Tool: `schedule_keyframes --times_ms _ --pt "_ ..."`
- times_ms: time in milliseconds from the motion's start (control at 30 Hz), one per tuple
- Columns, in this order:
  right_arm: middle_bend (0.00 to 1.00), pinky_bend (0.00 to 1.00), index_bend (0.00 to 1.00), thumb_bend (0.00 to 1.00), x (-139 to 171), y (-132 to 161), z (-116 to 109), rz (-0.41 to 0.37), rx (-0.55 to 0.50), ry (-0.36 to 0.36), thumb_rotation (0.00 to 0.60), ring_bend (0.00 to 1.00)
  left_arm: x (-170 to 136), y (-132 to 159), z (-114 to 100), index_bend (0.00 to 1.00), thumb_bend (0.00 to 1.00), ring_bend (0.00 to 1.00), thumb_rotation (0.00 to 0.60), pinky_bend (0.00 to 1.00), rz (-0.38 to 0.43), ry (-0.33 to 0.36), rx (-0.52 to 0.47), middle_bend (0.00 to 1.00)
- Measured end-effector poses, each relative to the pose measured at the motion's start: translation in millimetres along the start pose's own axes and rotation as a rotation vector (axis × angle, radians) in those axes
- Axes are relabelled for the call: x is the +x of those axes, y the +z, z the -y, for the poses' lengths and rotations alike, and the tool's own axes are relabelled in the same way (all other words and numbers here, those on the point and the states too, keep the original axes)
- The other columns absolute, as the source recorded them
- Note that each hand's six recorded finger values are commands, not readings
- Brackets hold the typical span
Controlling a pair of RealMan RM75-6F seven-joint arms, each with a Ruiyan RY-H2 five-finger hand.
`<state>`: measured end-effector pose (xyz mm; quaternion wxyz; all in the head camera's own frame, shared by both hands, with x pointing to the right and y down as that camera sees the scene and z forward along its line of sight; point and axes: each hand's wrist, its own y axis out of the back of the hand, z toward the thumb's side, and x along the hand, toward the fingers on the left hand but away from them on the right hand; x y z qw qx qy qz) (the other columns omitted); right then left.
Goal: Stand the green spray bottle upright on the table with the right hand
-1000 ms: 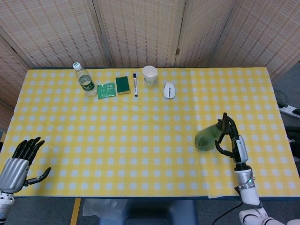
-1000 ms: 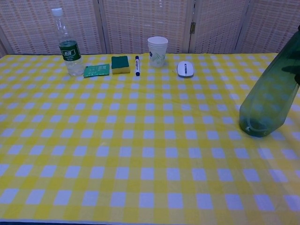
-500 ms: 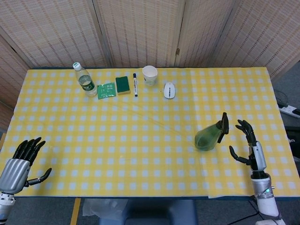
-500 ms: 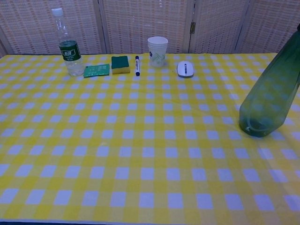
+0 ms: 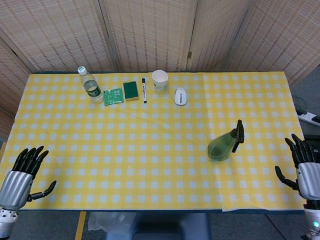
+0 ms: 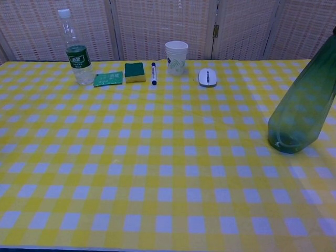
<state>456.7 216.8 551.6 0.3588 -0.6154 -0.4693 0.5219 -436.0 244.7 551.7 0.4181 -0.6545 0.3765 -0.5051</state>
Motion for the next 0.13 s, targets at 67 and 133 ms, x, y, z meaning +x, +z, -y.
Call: schedule_keyframes --times_ms 67,133 --pt "0.00 0.00 0.04 0.40 8.7 2.6 -6.5 0.043 0.120 0.010 0.600 0.01 -0.5 0.1 0.4 0.00 0.35 0.00 0.173 0.00 -0.008 -0.003 0.006 0.07" --pt "0.00 0.00 0.04 0.41 15.2 4.8 -11.0 0.068 0.196 0.019 0.600 0.01 -1.8 1.3 -0.2 0.00 0.35 0.00 0.170 0.00 -0.012 -0.001 0.009 0.07"
